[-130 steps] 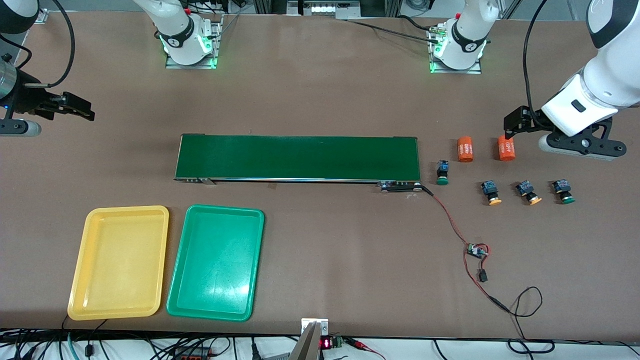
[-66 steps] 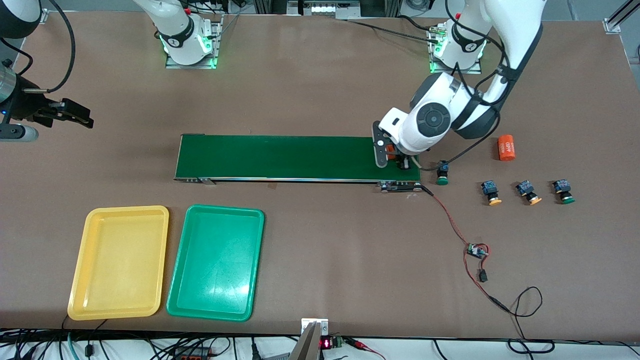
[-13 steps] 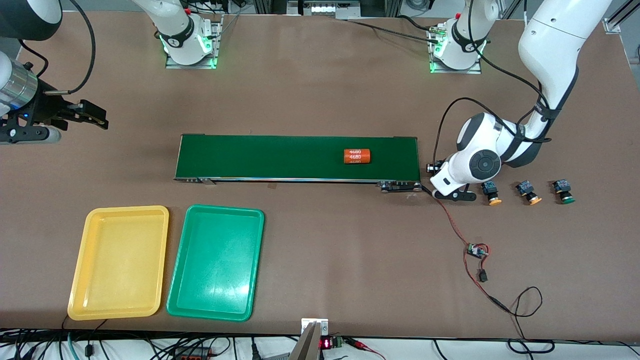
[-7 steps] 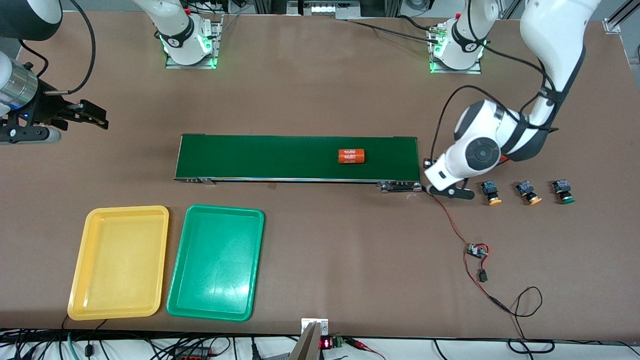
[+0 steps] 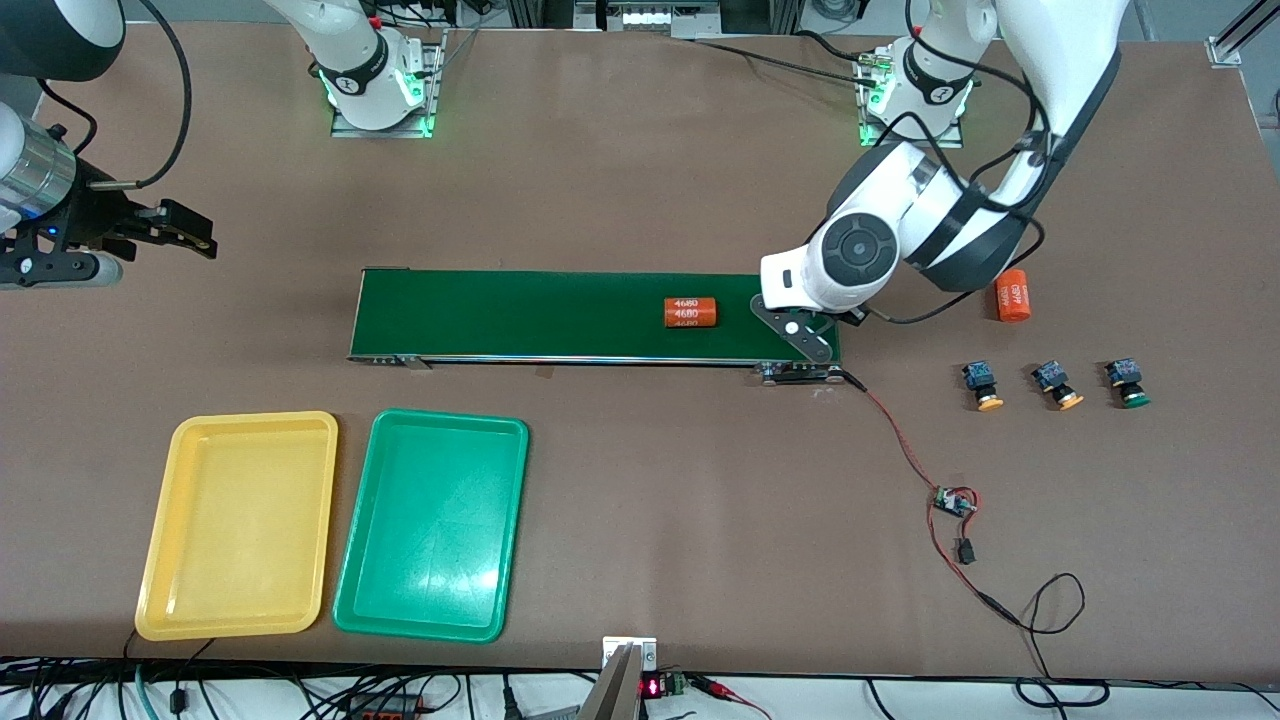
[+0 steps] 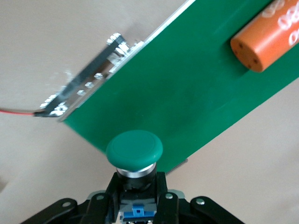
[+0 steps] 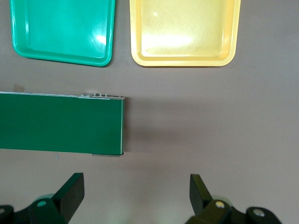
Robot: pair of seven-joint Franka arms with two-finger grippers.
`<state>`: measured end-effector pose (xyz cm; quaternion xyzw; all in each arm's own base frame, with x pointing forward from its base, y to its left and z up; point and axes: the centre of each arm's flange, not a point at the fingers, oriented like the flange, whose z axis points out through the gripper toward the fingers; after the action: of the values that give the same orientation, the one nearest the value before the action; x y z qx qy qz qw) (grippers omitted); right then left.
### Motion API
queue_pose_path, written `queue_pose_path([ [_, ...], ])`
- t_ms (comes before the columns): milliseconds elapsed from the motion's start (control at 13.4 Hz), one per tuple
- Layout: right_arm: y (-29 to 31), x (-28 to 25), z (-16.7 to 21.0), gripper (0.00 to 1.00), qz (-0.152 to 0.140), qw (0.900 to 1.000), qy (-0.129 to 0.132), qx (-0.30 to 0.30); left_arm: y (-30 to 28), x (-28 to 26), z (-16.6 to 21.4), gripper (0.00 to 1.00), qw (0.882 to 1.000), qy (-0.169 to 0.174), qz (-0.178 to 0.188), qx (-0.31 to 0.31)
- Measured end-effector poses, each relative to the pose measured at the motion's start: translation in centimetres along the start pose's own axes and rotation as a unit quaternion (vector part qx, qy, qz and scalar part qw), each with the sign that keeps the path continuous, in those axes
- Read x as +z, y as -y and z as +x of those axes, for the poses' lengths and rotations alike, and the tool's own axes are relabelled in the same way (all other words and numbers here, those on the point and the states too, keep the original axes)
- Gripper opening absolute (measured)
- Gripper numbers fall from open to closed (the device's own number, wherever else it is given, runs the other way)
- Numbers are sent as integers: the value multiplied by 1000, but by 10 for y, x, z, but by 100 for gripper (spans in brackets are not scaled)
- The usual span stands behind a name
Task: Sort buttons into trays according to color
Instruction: 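Lower the green button onto the belt and open the left gripper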
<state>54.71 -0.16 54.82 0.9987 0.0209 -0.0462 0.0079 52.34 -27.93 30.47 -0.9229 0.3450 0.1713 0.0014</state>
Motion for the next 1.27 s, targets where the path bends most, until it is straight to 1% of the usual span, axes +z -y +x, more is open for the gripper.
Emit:
queue_pose_path([
  [74,0,0,0,100,0,1000,0,0,3,6,1,33,1000,6,-5,-9],
  [149,0,0,0,100,0,1000,0,0,6,8,0,33,999,10,-9,-40],
  [298,0,0,0,100,0,1000,0,0,7,8,0,33,994,12,-18,-110],
  [447,0,0,0,100,0,1000,0,0,2,17,6,33,988,13,-29,-149],
  [596,0,0,0,100,0,1000,0,0,-12,31,18,33,985,8,-37,-170],
  [745,0,0,0,100,0,1000,0,0,-29,42,29,33,984,1,-43,-171],
  [819,0,0,0,100,0,1000,0,0,-31,44,31,39,984,1,-44,-172],
  [968,0,0,0,100,0,1000,0,0,-24,32,35,59,983,-10,-47,-179],
  [1043,0,0,0,100,0,1000,0,0,-17,20,36,70,982,-16,-47,-185],
  [1191,0,0,0,100,0,1000,0,0,0,-16,34,92,979,-8,-44,-197],
  [1266,0,0,0,100,0,1000,0,0,10,-35,31,100,978,-4,-42,-205],
])
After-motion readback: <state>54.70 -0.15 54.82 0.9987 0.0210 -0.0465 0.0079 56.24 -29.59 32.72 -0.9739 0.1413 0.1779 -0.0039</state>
